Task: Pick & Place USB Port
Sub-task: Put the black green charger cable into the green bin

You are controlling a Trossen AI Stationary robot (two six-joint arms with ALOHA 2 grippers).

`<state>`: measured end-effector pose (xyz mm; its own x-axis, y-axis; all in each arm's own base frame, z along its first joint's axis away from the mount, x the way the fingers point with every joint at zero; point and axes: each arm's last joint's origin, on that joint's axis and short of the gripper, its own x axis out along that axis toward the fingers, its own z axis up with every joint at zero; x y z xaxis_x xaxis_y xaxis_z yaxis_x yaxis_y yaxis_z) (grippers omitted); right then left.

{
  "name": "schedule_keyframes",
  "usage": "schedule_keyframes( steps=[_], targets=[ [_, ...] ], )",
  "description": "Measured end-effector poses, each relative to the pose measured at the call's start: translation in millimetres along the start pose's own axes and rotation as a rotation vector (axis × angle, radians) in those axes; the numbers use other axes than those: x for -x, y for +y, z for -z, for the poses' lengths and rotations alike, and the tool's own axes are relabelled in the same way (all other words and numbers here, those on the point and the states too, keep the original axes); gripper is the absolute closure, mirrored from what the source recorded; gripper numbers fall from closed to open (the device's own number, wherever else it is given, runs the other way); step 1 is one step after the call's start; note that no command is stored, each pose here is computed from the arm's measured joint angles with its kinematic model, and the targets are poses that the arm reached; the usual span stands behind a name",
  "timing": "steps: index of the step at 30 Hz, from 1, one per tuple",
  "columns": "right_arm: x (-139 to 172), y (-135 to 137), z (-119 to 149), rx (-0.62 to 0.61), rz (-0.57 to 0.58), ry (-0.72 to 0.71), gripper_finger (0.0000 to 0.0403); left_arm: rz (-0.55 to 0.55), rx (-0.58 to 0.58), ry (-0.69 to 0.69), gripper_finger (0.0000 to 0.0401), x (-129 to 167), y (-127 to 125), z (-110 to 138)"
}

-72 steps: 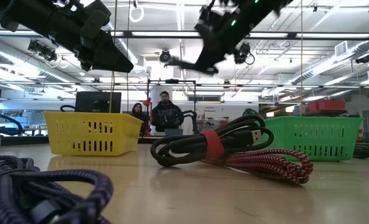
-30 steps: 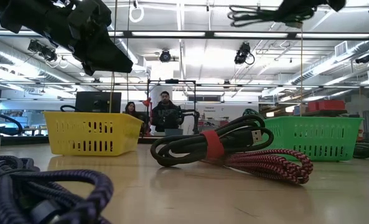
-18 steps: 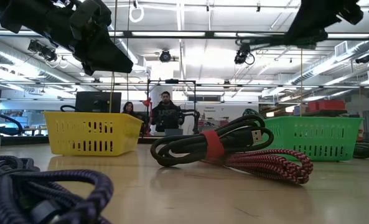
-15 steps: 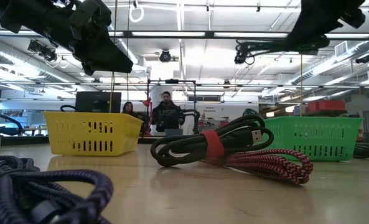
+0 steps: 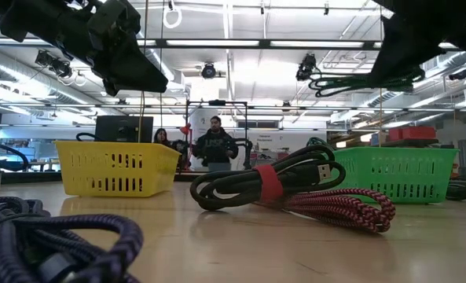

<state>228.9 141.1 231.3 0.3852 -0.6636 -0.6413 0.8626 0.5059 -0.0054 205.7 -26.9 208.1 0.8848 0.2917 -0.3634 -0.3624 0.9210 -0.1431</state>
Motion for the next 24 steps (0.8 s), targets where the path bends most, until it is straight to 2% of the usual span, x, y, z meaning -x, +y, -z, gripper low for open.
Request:
schedule_keyframes(
  steps=[11,19,24],
  targets=[
    [-16,12,20,-0.005,0.044,0.032,0.0395,0.019,-0.004,0.011,0.0282,1,-1,1],
    [-29,1,35,-0.022,0.091,0.06,0.0394,0.04,-0.011,0.015,0.0282,2,-5,2],
    [-31,4,37,-0.042,0.064,0.062,0.0394,0.044,-0.013,0.016,0.0282,3,-6,3]
  ],
)
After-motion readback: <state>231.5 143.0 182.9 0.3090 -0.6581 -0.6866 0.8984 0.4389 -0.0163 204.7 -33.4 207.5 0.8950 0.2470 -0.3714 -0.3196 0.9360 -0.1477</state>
